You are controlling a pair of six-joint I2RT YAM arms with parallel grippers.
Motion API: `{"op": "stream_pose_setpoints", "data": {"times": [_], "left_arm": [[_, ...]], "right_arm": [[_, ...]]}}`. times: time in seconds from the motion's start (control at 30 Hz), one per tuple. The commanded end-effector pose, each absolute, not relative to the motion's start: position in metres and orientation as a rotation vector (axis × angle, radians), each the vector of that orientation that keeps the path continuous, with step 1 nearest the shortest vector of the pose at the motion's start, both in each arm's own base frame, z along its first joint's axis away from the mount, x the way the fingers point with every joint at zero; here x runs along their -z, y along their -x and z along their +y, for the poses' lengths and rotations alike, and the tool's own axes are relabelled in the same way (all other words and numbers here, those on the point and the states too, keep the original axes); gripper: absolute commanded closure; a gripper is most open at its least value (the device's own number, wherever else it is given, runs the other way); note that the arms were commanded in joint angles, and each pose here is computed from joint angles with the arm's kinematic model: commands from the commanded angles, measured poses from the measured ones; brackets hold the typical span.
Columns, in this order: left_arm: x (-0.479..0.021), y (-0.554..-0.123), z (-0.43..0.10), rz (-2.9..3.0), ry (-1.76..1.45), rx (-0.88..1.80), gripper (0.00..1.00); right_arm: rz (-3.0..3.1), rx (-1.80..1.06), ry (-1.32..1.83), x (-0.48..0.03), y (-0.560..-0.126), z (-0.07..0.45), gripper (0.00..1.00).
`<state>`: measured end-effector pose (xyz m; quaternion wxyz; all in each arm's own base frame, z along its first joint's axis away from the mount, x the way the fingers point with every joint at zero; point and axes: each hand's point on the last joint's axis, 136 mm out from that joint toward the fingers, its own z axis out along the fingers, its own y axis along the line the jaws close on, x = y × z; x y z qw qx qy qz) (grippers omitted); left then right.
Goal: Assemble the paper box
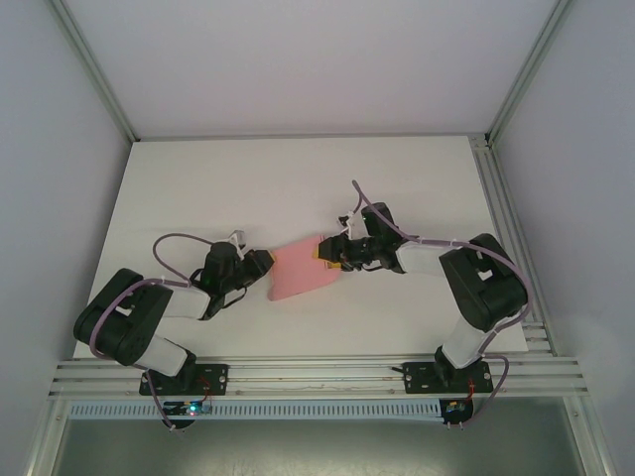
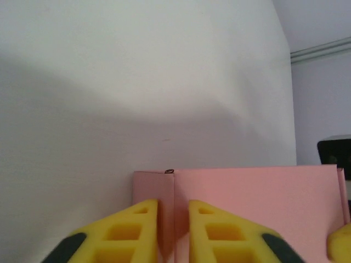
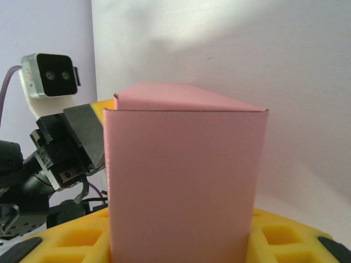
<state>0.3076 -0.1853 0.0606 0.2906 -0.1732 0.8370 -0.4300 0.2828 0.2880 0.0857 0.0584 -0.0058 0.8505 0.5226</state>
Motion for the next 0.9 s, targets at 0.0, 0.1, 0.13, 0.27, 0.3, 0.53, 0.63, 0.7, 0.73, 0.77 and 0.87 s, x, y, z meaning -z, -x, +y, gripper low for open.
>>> {"op": "stream_pose_setpoints", "data": {"times": [0.0, 0.1, 0.13, 0.27, 0.3, 0.53, 0.63, 0.7, 0.73, 0.77, 0.87], "left_arm": [[-0.116, -0.319, -0.209, 2.163, 0.171, 1.174, 0.51], [-0.156, -0.325, -0.207, 2.118, -0.073, 0.951, 0.02], [-0.173, -0.326, -0.205, 2.085, -0.183, 0.843, 0.0], [-0.235, -0.307, -0.225, 1.903, -0.684, 0.575, 0.0], [-0.24, -0.293, -0.236, 1.857, -0.852, 0.53, 0.0], [-0.208, -0.239, -0.272, 1.554, -1.653, 0.028, 0.0], [-0.196, -0.245, -0.271, 1.537, -1.755, -0.09, 0.0], [-0.194, -0.258, -0.273, 1.535, -1.726, -0.157, 0.0], [-0.192, -0.264, -0.274, 1.531, -1.713, -0.176, 0.0], [-0.189, -0.265, -0.276, 1.524, -1.72, -0.178, 0.0], [-0.184, -0.272, -0.283, 1.527, -1.706, -0.185, 0.0]], "right_arm": [[2.48, -1.604, 0.055, -0.112, -0.287, 0.281, 0.59], [2.477, -1.575, -0.01, -0.121, -0.292, 0.267, 0.58], [2.498, -1.558, -0.068, -0.122, -0.294, 0.26, 0.58], [2.536, -1.547, -0.219, -0.131, -0.302, 0.236, 0.56], [2.553, -1.56, -0.282, -0.134, -0.304, 0.23, 0.56], [2.537, -1.723, -0.514, -0.172, -0.305, 0.218, 0.54], [2.527, -1.837, -0.642, -0.182, -0.304, 0.214, 0.55], [2.519, -1.827, -0.673, -0.185, -0.305, 0.211, 0.57], [2.516, -1.835, -0.686, -0.186, -0.305, 0.211, 0.58], [2.517, -1.852, -0.695, -0.188, -0.304, 0.211, 0.58], [2.524, -1.904, -0.746, -0.19, -0.3, 0.213, 0.58]]}}
